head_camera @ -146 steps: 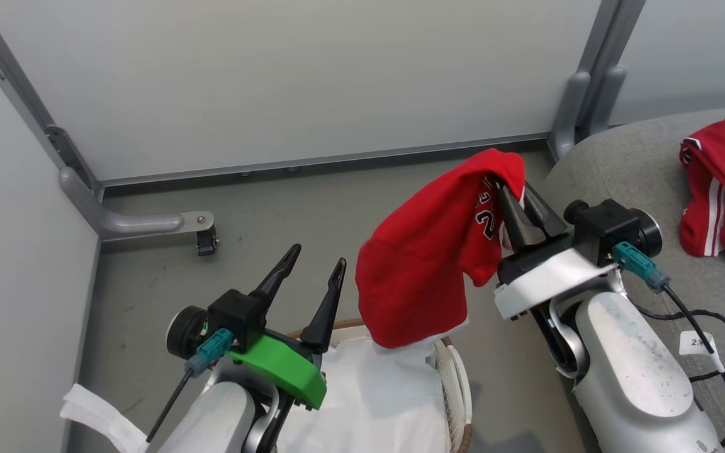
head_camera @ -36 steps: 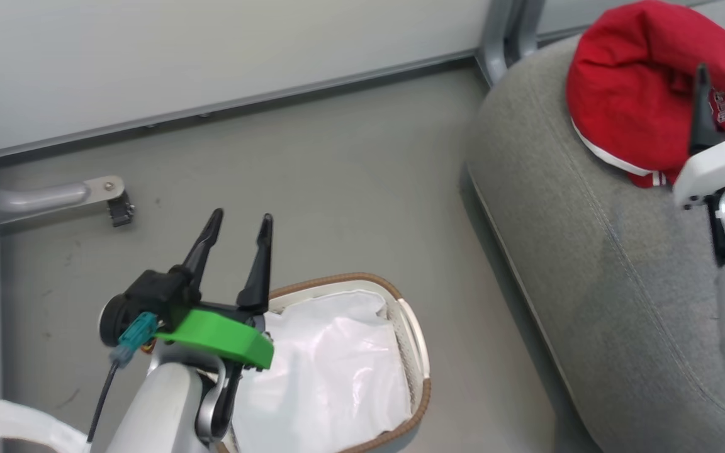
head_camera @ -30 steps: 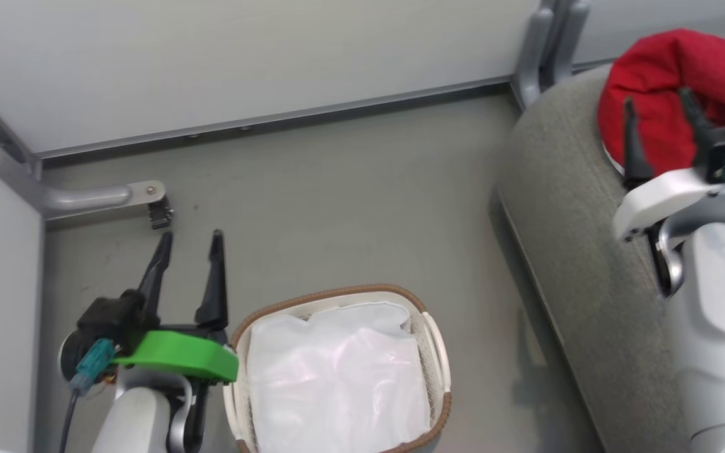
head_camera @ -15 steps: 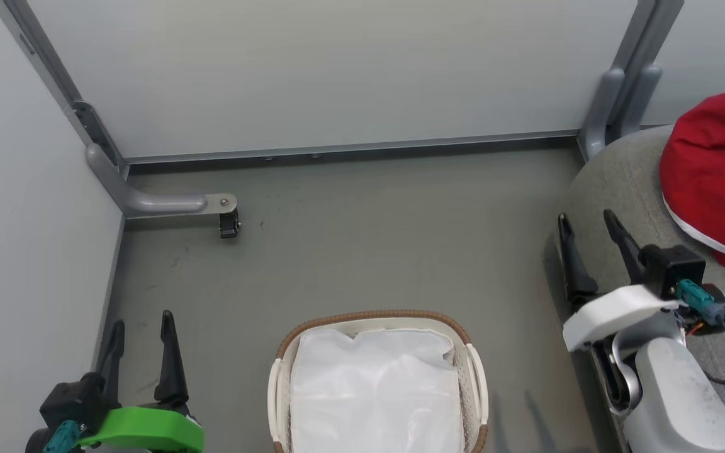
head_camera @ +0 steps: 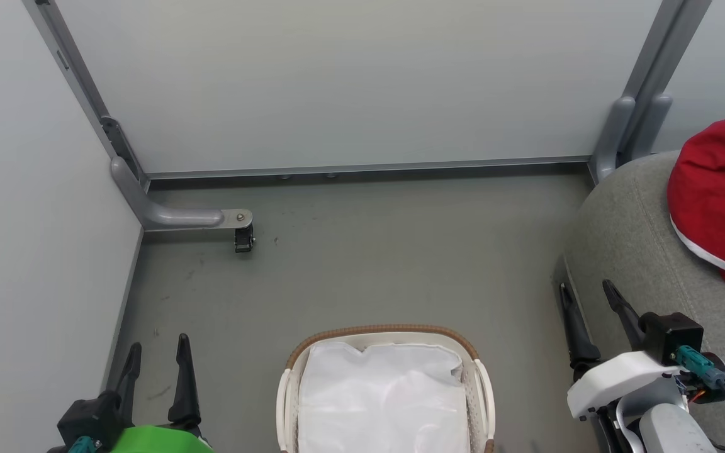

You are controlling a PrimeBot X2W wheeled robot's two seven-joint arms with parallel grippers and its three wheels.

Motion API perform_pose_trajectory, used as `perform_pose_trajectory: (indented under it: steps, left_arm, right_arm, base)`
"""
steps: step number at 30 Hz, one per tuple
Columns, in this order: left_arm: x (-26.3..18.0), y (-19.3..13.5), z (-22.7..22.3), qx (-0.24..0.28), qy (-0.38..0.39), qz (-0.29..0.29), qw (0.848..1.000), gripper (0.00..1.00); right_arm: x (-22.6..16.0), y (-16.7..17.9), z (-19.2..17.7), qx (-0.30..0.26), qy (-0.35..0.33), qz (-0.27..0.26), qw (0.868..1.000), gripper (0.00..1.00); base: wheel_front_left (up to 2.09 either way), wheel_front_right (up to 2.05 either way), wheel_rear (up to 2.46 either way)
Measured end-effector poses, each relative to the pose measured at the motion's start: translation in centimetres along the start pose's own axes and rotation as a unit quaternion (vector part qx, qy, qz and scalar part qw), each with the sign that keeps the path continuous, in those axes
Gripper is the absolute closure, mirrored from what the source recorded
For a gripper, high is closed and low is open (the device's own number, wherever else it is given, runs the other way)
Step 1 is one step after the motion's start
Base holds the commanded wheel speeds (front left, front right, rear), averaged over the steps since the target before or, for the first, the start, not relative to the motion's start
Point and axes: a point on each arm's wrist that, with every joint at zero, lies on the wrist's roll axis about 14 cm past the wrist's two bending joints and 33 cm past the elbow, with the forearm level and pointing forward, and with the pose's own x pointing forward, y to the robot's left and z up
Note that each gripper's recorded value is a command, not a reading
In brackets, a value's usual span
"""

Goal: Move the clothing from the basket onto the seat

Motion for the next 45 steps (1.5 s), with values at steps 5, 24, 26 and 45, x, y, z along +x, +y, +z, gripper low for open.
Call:
perform_pose_trajectory:
  steps: [5, 24, 26, 45]
  left_arm:
    - [0.1, -0.2, -0.2, -0.003, 0.003, -0.002, 1.0, 0.0]
    - [-0.3, -0.4, -2.0, -0.015, 0.031, -0.001, 0.999, 1.0]
    - [-0.3, -0.2, -2.1, -0.031, 0.035, 0.004, 0.999, 1.0]
    - [0.0, 1.1, -2.0, -0.177, 0.043, 0.045, 0.982, 1.0]
  right_arm:
    - [-0.2, -0.2, 0.0, -0.003, 0.001, -0.002, 1.0, 0.0]
    - [-1.4, 0.3, -2.9, 0.005, 0.046, -0.001, 0.999, 1.0]
    - [-1.5, 0.0, -3.1, 0.022, 0.052, -0.008, 0.998, 1.0]
    - [-1.3, -1.5, -2.2, 0.184, 0.043, -0.055, 0.98, 1.0]
  base:
    - [0.0, 0.0, 0.0]
    - [0.0, 0.0, 0.0]
    - [0.0, 0.0, 0.0]
    - [0.0, 0.0, 0.0]
